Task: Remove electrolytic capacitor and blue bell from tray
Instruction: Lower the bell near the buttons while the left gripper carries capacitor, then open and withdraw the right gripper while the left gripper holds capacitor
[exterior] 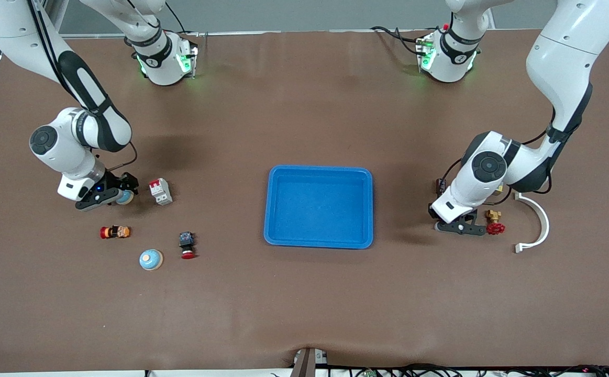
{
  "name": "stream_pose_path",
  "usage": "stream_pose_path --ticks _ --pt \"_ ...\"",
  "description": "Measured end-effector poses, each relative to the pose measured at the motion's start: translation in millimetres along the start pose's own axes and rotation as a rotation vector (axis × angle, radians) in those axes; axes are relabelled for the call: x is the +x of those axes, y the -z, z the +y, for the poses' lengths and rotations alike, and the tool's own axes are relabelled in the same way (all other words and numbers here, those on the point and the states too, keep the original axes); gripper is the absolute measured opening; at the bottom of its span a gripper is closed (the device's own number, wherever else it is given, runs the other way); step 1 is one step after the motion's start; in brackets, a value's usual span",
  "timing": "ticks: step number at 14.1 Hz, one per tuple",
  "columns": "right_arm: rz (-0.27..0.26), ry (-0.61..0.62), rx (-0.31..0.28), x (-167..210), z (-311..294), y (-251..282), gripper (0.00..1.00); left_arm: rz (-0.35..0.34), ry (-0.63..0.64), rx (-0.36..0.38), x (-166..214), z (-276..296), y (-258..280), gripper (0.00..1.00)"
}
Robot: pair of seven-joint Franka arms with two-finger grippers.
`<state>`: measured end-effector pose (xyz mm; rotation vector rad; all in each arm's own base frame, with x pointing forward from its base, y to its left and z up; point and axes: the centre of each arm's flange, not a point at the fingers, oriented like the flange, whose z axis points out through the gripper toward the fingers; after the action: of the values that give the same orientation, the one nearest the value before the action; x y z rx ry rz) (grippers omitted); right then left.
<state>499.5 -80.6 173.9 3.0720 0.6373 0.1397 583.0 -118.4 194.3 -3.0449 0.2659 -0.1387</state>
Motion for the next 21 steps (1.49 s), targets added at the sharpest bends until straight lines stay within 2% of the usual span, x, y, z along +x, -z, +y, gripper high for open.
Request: stream_pose_path --ticks 3,6,10,12,16,19,21 --pt "-0.003 -0.021 0.009 14.7 -4.3 6.3 1.0 -0.002 0.003 0.0 -0.7 1.0 -0.5 0.31" --pt "-0.058 -0.029 0.056 45.8 3.6 34.3 1.0 -0.002 0.006 -0.001 -1.1 2.5 -0.6 0.31" --pt "-0.147 -0.062 0.127 97.8 28.3 118.7 1.0 -0.003 0.005 -0.001 -1.5 4.4 -0.8 0.31" --pt "-0.174 -0.091 0.144 125.4 33.7 174.8 1.0 -0.003 0.005 -0.002 -1.5 4.6 -1.0 0.31" --pt "-0.216 -0.123 0.114 156.2 28.2 264.2 1.0 -0.004 0.011 -0.004 -1.8 5.1 -2.8 0.31" --pt "-0.268 -0.179 0.12 156.7 22.4 308.5 1.0 0.008 0.021 0.016 -2.2 6.4 -4.1 0.31" --pt "-0.267 -0.196 0.115 151.5 17.9 344.5 1.0 0.016 0.026 0.036 -3.5 8.2 -8.9 0.31"
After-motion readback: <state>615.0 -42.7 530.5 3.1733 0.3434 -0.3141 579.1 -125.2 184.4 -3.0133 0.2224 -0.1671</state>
